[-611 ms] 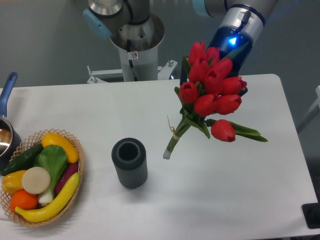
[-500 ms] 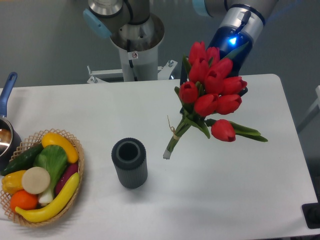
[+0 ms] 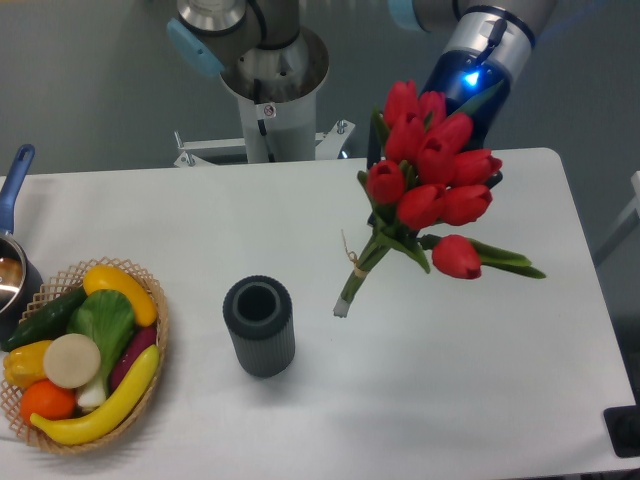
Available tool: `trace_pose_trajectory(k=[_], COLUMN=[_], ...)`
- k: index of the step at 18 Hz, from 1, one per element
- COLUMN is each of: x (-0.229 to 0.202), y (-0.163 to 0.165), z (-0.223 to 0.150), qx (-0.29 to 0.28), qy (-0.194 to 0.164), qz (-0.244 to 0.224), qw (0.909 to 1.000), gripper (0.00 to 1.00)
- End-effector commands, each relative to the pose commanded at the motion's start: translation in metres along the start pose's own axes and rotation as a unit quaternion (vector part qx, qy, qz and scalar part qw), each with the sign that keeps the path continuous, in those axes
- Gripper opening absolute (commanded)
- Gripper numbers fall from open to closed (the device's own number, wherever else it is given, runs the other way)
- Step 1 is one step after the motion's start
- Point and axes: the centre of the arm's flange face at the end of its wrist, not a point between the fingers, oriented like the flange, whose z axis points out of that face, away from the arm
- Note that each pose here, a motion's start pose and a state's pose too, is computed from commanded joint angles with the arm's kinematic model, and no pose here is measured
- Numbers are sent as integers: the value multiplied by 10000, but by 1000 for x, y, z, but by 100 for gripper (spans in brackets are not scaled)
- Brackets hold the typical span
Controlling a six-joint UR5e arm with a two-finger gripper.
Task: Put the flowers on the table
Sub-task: 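Carry the red tulip bouquet in the gripper toward the table center, then lower the held tulip bouquet down onto the table surface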
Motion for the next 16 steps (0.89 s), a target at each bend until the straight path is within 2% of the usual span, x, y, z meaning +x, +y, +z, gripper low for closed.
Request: trace_pose_trajectory(k=[4, 8, 13, 16], x=[-5, -10, -18, -22], y=[9, 18, 45, 61], z=[0, 0, 1, 2], qx=[-485, -806, -1478, -1938], qy=[-421, -653, -1042, -1234], qz=[153, 305, 440, 579], qw=[9978, 9941, 9825, 9715], gripper=[44, 44, 44, 44])
